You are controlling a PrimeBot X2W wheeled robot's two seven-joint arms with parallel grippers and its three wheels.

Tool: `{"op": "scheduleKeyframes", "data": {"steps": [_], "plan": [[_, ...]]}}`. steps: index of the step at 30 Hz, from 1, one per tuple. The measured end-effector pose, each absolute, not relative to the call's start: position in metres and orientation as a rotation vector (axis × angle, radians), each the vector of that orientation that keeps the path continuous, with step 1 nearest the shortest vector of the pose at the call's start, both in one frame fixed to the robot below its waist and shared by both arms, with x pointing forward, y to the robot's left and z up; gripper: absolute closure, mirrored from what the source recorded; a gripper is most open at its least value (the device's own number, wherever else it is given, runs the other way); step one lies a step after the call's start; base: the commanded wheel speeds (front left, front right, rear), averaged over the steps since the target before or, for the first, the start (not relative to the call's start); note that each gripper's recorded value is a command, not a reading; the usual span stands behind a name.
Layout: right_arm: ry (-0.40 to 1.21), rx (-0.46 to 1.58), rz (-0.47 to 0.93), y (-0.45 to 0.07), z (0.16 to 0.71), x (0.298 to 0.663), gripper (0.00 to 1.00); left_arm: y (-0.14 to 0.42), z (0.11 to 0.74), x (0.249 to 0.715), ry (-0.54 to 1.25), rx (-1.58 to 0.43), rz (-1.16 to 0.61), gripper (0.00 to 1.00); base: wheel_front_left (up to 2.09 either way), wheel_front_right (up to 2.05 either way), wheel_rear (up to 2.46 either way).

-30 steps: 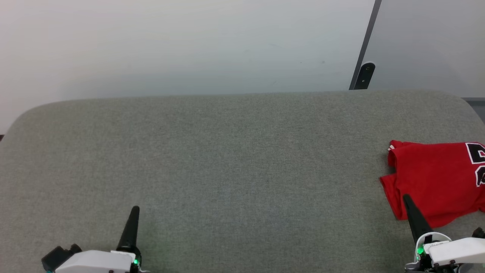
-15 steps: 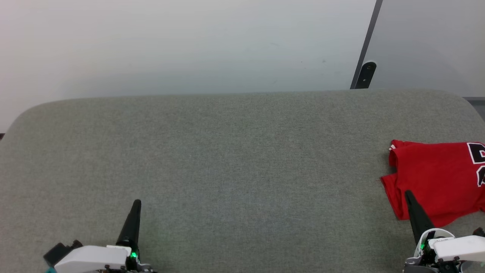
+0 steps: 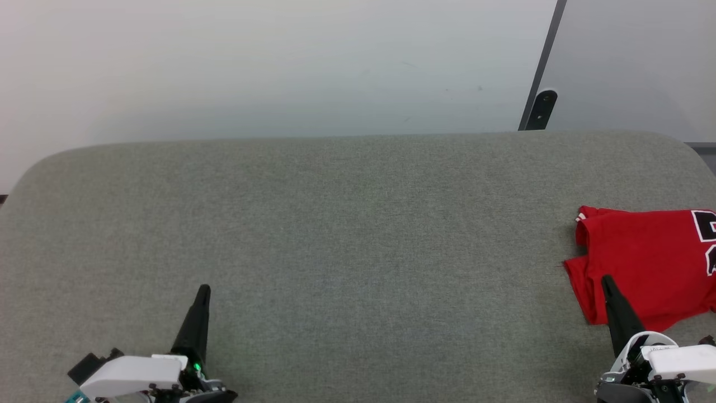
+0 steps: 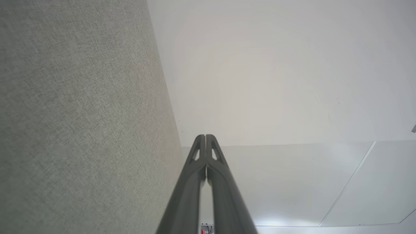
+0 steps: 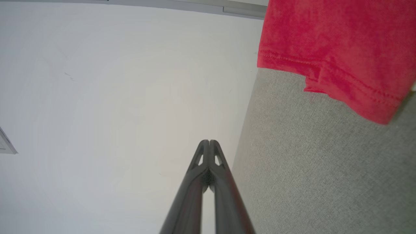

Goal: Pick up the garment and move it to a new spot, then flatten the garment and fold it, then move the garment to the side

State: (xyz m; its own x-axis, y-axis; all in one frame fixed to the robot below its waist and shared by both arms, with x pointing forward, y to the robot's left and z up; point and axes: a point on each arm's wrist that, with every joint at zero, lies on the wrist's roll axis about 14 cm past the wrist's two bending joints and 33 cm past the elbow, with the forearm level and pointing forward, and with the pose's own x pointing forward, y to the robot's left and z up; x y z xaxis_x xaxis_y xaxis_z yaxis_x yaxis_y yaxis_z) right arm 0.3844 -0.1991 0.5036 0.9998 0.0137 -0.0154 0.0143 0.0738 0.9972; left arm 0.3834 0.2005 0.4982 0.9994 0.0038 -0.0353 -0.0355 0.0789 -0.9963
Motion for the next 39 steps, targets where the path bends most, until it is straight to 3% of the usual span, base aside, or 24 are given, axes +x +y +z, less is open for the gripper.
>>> {"op": "scheduleKeyframes", "data": {"steps": [39], "plan": [[0.003,1.572,-0.005,-0.2007,0.5057,0.3886,1.0,0.1996,0.5044,0.3879,0.009,-1.573,0.007,1.0,0.0,0.0,0.0]]}}
